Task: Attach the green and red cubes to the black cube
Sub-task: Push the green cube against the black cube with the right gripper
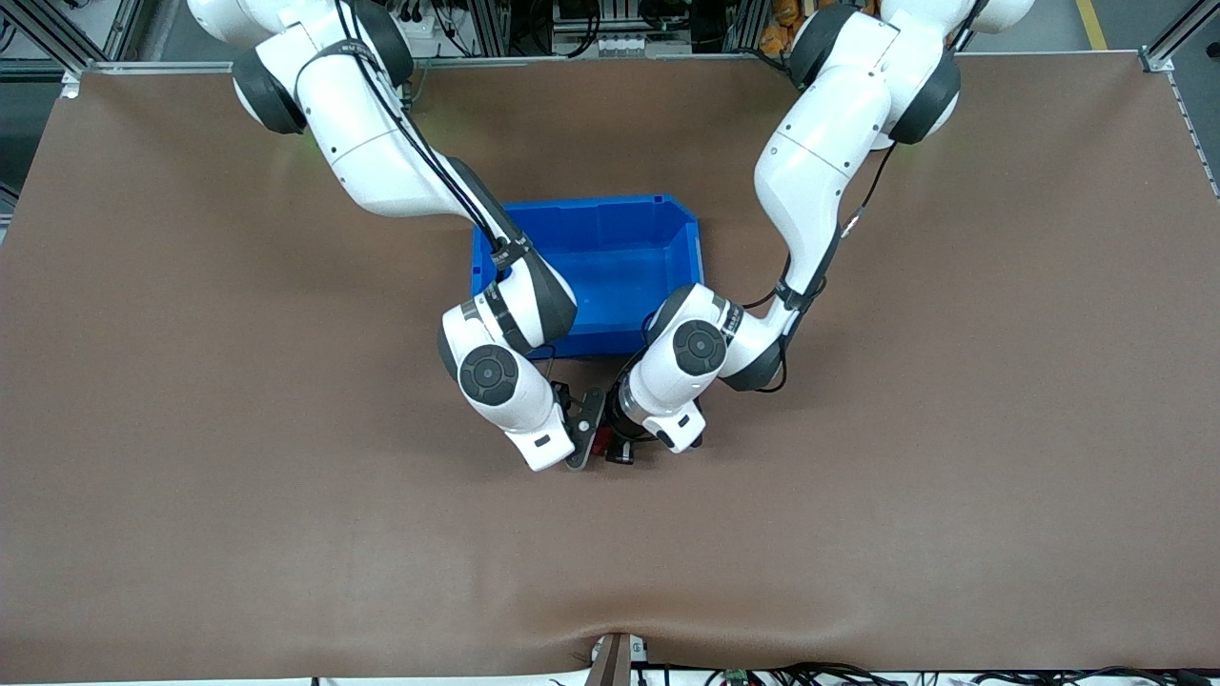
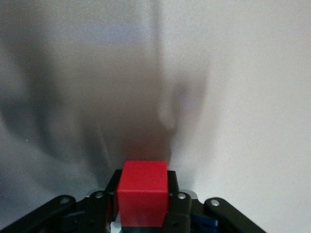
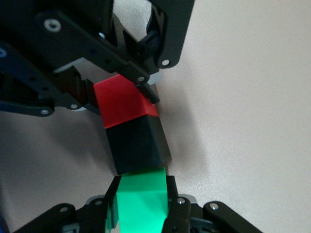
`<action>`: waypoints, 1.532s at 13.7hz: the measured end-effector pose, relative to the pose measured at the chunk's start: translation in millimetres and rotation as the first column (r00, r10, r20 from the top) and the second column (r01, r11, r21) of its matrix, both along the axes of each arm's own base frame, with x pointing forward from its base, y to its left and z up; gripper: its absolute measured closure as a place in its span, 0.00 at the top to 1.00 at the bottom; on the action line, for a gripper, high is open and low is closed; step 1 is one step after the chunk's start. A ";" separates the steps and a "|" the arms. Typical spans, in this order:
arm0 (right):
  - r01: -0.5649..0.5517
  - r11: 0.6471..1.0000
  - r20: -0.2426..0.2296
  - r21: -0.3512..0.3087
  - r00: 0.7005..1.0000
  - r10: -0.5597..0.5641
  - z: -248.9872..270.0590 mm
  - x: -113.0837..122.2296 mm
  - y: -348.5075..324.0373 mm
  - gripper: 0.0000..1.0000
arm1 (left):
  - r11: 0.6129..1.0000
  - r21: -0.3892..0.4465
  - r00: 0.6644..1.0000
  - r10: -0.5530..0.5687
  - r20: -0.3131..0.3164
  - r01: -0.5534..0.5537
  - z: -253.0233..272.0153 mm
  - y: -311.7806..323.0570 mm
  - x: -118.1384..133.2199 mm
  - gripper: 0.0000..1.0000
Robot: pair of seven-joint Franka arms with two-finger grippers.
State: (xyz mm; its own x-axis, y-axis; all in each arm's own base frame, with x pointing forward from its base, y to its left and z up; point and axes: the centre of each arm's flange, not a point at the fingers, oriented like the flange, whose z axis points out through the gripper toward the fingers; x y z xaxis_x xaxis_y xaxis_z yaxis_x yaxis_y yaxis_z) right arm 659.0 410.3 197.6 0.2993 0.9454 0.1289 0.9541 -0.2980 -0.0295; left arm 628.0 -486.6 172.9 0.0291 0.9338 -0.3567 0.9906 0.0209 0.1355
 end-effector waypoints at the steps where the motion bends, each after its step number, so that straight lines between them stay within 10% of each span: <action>1: 0.001 1.000 0.002 0.000 1.000 -0.001 0.0 0.4 -0.3 0.39 | 1.000 0.000 1.000 0.000 0.001 0.000 0.0 0.0 0.1 0.39; 21: -0.015 1.000 0.028 -0.021 0.999 0.016 -5.0 -1.2 4.2 0.39 | 1.000 -0.001 1.000 0.003 0.001 -0.003 -0.1 0.4 0.4 0.39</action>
